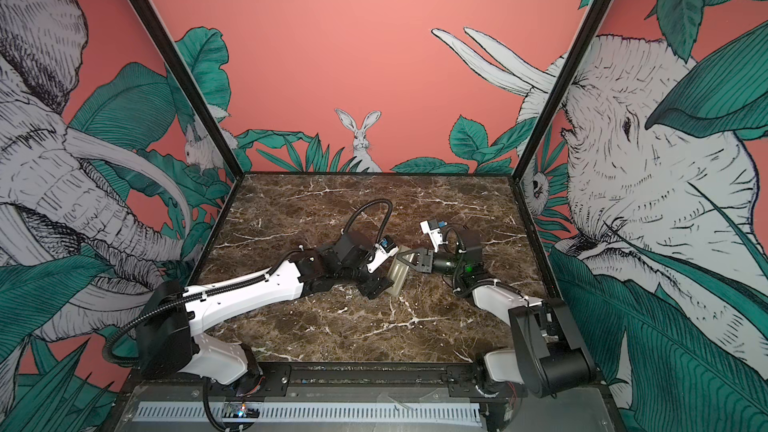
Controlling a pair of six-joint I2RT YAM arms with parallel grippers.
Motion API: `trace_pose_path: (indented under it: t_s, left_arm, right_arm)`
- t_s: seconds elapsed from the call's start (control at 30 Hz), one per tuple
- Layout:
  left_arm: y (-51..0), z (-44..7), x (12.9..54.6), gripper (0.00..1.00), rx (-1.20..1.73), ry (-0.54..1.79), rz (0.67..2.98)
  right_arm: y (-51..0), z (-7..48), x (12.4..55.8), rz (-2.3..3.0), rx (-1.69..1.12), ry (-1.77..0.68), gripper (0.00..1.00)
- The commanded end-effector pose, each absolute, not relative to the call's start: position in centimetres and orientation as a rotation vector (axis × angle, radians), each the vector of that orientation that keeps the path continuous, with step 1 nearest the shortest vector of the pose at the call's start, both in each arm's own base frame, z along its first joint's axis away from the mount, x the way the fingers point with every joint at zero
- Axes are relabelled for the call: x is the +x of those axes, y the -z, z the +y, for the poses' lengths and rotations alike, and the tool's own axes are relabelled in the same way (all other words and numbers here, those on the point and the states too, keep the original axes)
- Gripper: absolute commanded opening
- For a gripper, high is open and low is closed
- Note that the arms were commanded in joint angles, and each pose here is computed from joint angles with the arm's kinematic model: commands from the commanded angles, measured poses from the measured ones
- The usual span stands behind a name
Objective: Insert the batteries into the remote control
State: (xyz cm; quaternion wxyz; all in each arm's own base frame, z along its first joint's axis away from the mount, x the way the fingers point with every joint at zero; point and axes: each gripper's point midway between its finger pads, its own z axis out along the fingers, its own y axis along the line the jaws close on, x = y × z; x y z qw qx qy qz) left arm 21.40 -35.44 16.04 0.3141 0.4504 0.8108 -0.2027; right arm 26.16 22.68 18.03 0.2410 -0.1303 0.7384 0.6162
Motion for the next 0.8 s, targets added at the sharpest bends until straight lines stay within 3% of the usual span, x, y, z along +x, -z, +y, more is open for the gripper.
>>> trace_pose_path:
  t_s: [0.0, 0.23, 0.77]
  left_arm:
    - [-15.8, -35.0, 22.0, 0.78, 1.188, 0.488, 2.148]
    - [-12.9, -34.6, 21.9, 0.78, 1.208, 0.448, 2.212]
    - [-17.5, -34.5, 21.9, 0.79, 1.099, 0.587, 2.114]
  right_arm:
    - [-20.7, 23.1, 26.0, 1.921, -0.451, -1.694, 0.00]
    - [-21.5, 23.2, 26.0, 1.888, -0.454, -1.721, 0.00]
    - [-20.8, 23.1, 26.0, 1.909, -0.456, -1.697, 0.00]
